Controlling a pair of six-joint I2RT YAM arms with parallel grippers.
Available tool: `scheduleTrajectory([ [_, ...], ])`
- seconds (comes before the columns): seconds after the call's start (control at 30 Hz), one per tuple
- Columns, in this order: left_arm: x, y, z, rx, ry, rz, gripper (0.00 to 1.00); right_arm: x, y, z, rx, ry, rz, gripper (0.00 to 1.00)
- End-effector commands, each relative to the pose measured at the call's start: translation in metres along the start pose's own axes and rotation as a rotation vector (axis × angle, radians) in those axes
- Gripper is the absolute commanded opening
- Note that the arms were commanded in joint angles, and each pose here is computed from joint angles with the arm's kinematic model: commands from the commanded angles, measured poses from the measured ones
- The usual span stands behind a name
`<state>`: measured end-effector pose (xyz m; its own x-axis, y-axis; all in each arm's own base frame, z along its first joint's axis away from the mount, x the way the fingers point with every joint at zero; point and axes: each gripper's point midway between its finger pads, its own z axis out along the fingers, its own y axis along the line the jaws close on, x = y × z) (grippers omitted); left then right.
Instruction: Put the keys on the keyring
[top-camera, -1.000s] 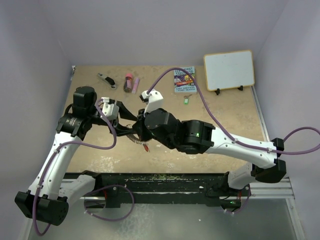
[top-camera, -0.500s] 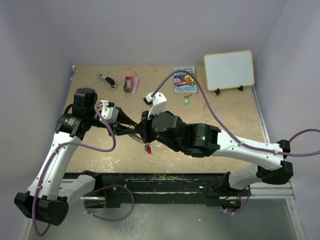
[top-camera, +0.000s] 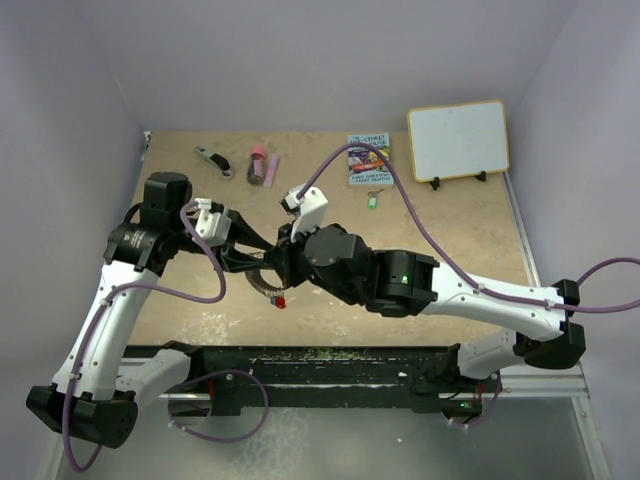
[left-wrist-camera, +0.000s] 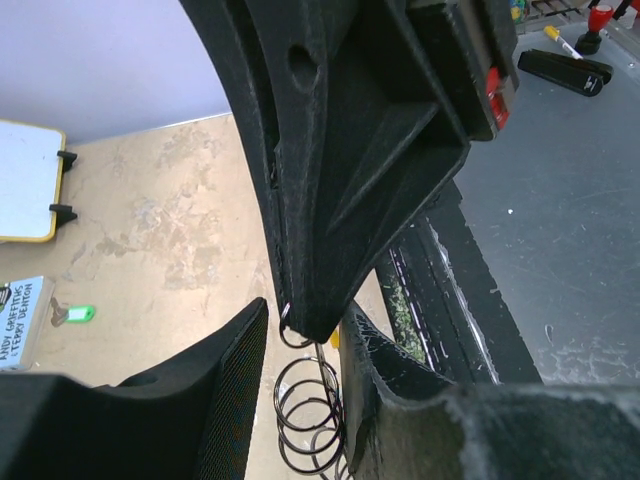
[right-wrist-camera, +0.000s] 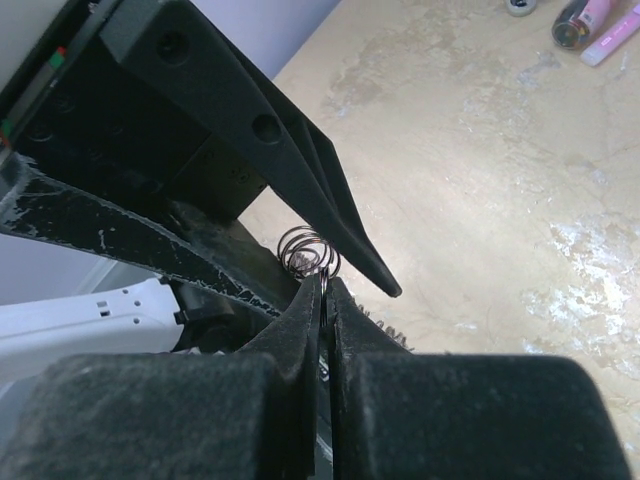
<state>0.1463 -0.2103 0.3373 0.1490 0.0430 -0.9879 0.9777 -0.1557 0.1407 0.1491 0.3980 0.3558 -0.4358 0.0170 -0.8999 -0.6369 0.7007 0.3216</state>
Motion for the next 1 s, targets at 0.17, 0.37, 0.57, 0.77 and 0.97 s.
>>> scheduleTrajectory([
  [0.17,-0.016,-0.009,0.0,0.026,-0.02,0.091,0.39,-0.028,0.015,-0.021,-0.091,-0.095,0.029,0.0],
  [0.37,-0.013,-0.01,0.0,0.031,-0.024,0.078,0.39,-0.028,0.017,-0.024,-0.116,-0.109,0.028,0.0],
  [0.57,-0.021,-0.01,0.0,0.039,-0.037,0.083,0.39,-0.026,0.023,-0.024,-0.135,-0.111,0.0,0.0],
  [0.77,-0.033,-0.011,0.001,0.057,-0.061,0.072,0.39,-0.022,0.027,-0.022,-0.152,-0.106,-0.024,0.0],
  [0.97,-0.029,-0.013,0.0,0.053,-0.055,0.064,0.22,-0.027,0.03,-0.028,-0.174,-0.136,-0.016,0.0],
])
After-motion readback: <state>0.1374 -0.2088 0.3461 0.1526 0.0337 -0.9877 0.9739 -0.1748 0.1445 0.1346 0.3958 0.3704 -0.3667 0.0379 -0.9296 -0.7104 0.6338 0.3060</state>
